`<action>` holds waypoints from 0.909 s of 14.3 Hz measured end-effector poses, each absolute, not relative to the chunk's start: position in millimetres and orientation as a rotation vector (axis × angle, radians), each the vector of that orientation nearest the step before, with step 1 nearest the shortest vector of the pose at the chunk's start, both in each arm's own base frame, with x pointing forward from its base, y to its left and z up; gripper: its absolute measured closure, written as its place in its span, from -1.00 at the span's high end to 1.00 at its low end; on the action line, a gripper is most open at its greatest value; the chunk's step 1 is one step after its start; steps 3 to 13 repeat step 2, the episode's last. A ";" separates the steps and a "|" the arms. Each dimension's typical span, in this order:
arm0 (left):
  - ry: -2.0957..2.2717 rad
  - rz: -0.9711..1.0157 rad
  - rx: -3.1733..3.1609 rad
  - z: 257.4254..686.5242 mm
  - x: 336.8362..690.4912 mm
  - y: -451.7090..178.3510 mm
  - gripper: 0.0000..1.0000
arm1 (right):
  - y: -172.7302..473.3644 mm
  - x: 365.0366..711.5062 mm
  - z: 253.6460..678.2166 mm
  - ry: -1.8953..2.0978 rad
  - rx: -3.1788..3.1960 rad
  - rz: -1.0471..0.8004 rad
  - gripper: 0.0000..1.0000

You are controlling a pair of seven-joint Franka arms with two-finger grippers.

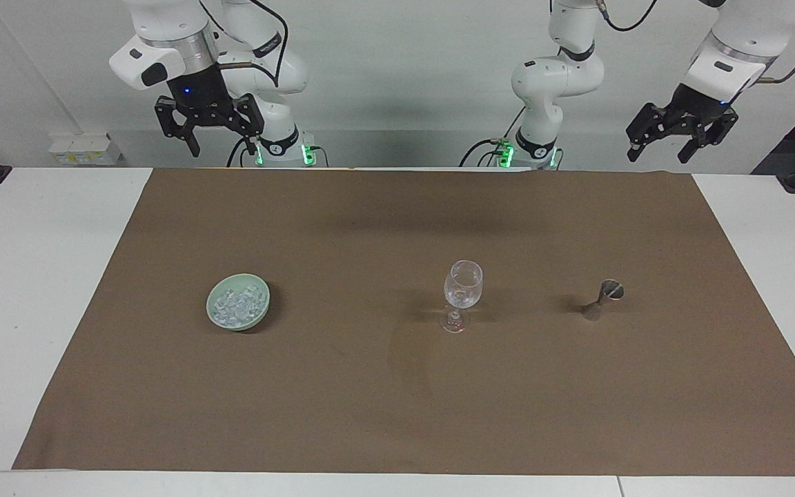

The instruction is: Pour wine and add ice with both arms

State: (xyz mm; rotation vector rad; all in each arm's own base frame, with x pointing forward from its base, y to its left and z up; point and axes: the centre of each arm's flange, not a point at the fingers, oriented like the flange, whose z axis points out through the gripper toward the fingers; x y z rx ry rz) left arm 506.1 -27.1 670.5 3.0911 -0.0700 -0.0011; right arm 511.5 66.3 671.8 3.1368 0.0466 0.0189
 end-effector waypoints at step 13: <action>-0.070 -0.001 3.091 670.5 506.1 -27.1 1.00 | 65.4 511.6 671.7 0.044 3.137 0.019 1.00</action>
